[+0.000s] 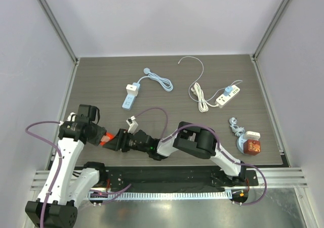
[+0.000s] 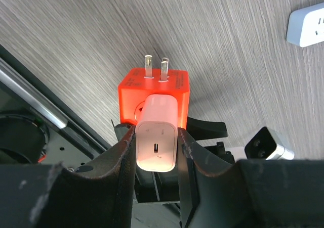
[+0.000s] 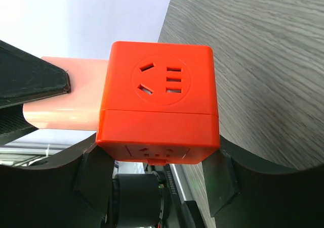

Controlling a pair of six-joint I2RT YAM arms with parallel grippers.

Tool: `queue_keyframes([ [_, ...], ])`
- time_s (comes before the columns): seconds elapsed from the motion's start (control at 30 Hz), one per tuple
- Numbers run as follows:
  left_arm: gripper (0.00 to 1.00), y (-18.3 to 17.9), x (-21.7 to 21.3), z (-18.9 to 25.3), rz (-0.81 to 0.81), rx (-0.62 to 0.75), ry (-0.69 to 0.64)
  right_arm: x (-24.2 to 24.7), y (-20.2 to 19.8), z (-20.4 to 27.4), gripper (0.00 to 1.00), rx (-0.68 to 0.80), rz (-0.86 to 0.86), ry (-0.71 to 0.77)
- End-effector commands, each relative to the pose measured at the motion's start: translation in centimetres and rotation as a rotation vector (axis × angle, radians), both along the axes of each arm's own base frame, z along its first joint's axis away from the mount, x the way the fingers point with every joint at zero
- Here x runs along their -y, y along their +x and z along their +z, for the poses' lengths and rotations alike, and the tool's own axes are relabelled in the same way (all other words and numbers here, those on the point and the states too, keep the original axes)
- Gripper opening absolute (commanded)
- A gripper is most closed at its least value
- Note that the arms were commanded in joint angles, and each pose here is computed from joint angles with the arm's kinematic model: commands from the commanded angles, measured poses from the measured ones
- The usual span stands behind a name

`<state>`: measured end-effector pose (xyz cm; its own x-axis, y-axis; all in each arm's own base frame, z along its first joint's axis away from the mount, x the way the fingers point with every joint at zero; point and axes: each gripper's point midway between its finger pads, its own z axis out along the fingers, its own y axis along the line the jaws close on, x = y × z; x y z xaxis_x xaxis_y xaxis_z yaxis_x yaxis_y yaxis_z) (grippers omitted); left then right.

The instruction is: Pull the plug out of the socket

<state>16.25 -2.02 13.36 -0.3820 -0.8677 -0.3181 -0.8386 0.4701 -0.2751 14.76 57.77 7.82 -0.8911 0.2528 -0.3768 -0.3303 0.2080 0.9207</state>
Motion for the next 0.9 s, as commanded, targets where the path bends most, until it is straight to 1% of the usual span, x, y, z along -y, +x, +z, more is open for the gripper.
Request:
queue_keyframes([
  [0.0, 0.00, 0.0, -0.8, 0.9, -0.029, 0.025, 0.048, -0.6, 1.8, -0.1, 0.15, -0.030, -0.075, 0.019],
  [0.03, 0.00, 0.1, -0.8, 1.1, -0.053, 0.037, 0.059, -0.6, 1.7, -0.9, 0.06, -0.045, -0.075, 0.010],
  [0.07, 0.00, 0.6, -0.9, 1.2, -0.064, 0.063, 0.067, -0.8, 1.6, -1.1, 0.01, -0.068, -0.067, 0.016],
  [0.1, 0.00, 0.6, -1.0, 1.2, -0.069, 0.073, 0.076, -1.0, 1.5, -1.4, 0.01, -0.086, -0.058, 0.015],
  [0.13, 0.00, 0.9, -1.0, 1.7, -0.089, 0.112, 0.084, -1.1, 1.4, -2.6, 0.01, -0.106, -0.050, 0.006],
  [0.17, 0.00, 0.9, -0.9, 1.4, -0.099, 0.123, 0.082, -1.4, 1.4, -2.3, 0.01, -0.135, -0.039, 0.032],
  [0.23, 0.00, 0.9, -0.9, 1.7, -0.116, 0.159, 0.088, -1.6, 1.1, -3.1, 0.01, -0.169, 0.000, 0.040],
  [0.33, 0.00, 0.6, -1.3, 1.6, -0.126, 0.145, 0.114, -1.4, 1.2, -3.6, 0.01, -0.217, 0.006, 0.054],
  [0.43, 0.00, 0.7, -1.5, 1.9, -0.135, 0.159, 0.129, -1.2, 1.4, -4.3, 0.01, -0.243, 0.000, 0.045],
  [0.57, 0.00, 0.9, -1.9, 2.5, -0.131, 0.177, 0.150, -1.1, 1.7, -5.8, 0.01, -0.267, -0.021, -0.014],
  [0.73, 0.00, 0.8, -2.4, 2.9, -0.120, 0.194, 0.176, -0.8, 1.9, -7.7, 0.01, -0.308, -0.050, -0.050],
  [0.83, 0.00, 0.6, -2.6, 2.8, -0.110, 0.176, 0.180, -0.6, 1.8, -8.8, 0.01, -0.320, -0.080, -0.112],
  [0.87, 0.00, 0.6, -2.7, 2.8, -0.100, 0.168, 0.184, -0.5, 2.4, -9.4, 0.01, -0.302, -0.113, -0.147],
])
